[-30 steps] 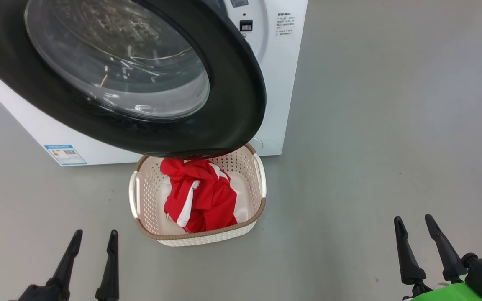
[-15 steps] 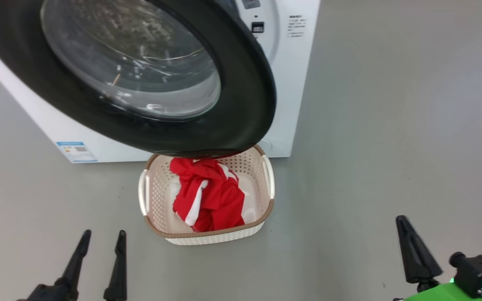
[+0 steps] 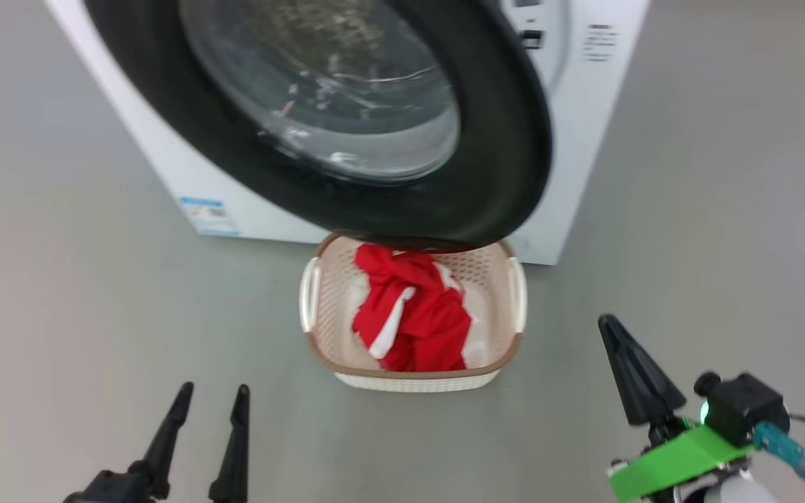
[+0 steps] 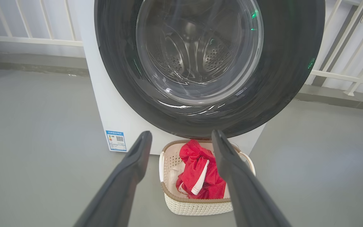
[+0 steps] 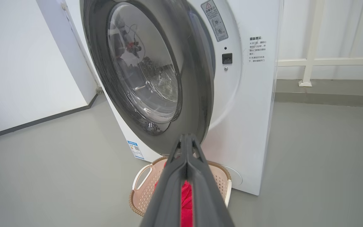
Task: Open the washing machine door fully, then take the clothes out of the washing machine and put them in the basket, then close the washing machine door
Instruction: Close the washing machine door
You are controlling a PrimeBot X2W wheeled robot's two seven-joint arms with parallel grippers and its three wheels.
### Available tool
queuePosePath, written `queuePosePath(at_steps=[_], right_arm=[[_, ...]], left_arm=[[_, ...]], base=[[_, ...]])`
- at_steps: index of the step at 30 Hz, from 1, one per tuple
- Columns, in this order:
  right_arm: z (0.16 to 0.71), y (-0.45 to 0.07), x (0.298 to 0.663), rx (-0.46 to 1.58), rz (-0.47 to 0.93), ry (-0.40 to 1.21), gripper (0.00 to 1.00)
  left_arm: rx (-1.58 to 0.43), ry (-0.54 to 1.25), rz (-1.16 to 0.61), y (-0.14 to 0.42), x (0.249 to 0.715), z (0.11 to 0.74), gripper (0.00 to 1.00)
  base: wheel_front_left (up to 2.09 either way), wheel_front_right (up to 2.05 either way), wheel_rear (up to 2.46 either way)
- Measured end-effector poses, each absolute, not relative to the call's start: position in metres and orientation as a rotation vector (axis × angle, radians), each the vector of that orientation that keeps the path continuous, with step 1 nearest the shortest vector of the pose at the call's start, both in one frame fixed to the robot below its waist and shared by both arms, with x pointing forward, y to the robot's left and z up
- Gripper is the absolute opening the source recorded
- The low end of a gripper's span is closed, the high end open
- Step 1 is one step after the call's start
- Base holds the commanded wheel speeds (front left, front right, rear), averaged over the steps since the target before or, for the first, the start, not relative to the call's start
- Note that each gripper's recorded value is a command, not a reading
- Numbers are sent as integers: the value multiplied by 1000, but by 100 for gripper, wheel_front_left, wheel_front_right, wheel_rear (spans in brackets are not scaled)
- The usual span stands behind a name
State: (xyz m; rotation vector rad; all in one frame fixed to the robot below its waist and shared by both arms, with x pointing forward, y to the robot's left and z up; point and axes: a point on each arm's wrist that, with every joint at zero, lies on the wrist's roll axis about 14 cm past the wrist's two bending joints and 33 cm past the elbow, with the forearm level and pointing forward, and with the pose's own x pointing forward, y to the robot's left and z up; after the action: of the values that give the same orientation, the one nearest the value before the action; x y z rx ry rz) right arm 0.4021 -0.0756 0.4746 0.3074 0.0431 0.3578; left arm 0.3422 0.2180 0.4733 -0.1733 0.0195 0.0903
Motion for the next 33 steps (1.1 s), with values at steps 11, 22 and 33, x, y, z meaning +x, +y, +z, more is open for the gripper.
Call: queuePosePath(at_steps=[11, 22, 33], right_arm=[[497, -21, 456, 303, 520, -31, 0], [491, 4, 513, 362, 551, -54, 0], [466, 9, 549, 395, 535, -41, 0]], left_arm=[[-224, 30, 140, 227, 338, 470, 100], [-237, 61, 131, 226, 368, 459, 100], [-234, 94, 129, 227, 391, 444, 100]], base=[[0, 0, 0], [0, 0, 0], [0, 0, 0]])
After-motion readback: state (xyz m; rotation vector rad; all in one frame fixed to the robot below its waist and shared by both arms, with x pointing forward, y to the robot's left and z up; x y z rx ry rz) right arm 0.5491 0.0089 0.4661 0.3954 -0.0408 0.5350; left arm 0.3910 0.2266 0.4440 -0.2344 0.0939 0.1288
